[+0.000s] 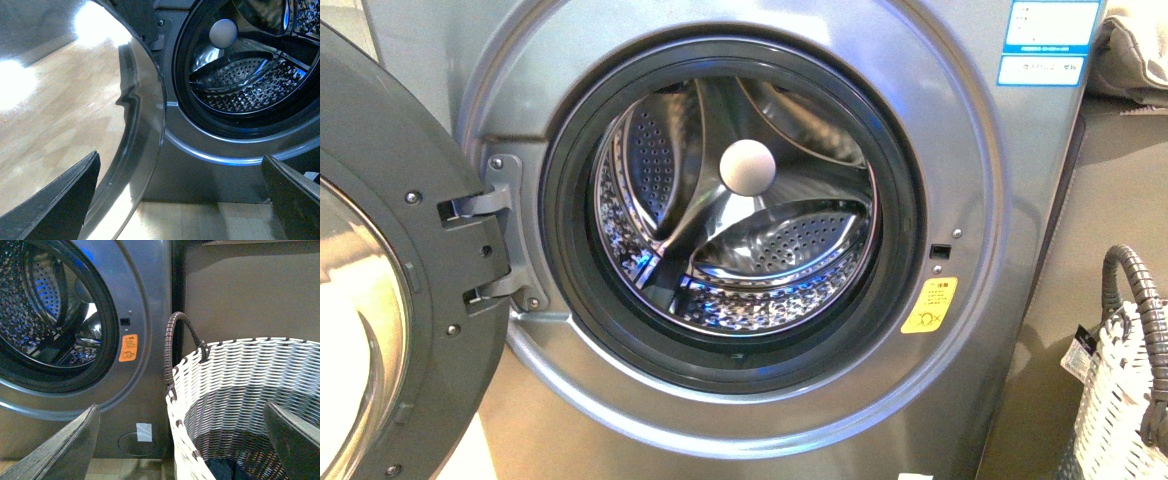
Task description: Put clothes into washing machine
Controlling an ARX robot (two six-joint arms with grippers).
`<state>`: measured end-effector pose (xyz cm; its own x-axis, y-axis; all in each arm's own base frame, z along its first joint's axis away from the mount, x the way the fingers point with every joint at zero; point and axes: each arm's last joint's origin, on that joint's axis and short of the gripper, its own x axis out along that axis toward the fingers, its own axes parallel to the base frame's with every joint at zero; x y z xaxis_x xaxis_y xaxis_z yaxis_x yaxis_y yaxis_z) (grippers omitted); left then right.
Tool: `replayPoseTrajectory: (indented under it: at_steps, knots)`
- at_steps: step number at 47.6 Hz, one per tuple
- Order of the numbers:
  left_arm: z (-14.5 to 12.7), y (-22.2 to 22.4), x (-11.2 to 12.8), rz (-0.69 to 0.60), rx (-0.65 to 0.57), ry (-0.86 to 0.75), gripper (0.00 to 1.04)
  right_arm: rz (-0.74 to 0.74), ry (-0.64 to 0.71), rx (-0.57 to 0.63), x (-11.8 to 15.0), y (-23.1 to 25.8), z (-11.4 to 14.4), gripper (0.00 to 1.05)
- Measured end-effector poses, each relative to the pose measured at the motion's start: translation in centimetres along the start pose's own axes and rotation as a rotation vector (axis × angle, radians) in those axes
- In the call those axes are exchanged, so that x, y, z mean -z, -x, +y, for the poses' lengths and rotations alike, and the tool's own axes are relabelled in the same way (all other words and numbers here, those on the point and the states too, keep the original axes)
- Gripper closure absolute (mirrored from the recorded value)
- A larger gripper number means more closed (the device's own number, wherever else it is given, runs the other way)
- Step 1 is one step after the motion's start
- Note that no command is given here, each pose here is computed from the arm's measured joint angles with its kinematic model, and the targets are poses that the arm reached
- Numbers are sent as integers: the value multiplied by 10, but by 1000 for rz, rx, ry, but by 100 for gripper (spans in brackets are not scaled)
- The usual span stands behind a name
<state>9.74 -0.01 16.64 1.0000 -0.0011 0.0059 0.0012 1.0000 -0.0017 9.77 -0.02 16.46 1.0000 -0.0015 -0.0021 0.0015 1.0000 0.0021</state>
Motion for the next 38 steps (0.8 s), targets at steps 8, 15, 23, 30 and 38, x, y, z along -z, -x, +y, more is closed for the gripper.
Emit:
replayPoseTrajectory:
  at_steps: [8,15,23,30,38]
  knots:
    - [0,0,0,0,0,0,6,0,0,0,0,0,0,7]
    - [0,0,0,0,0,0,6,0,0,0,0,0,0,7]
    - [0,0,0,0,0,0,6,0,0,0,0,0,0,7]
    - [0,0,0,0,0,0,6,0,0,0,0,0,0,7]
    - [0,0,0,0,0,0,6,0,0,0,0,0,0,7]
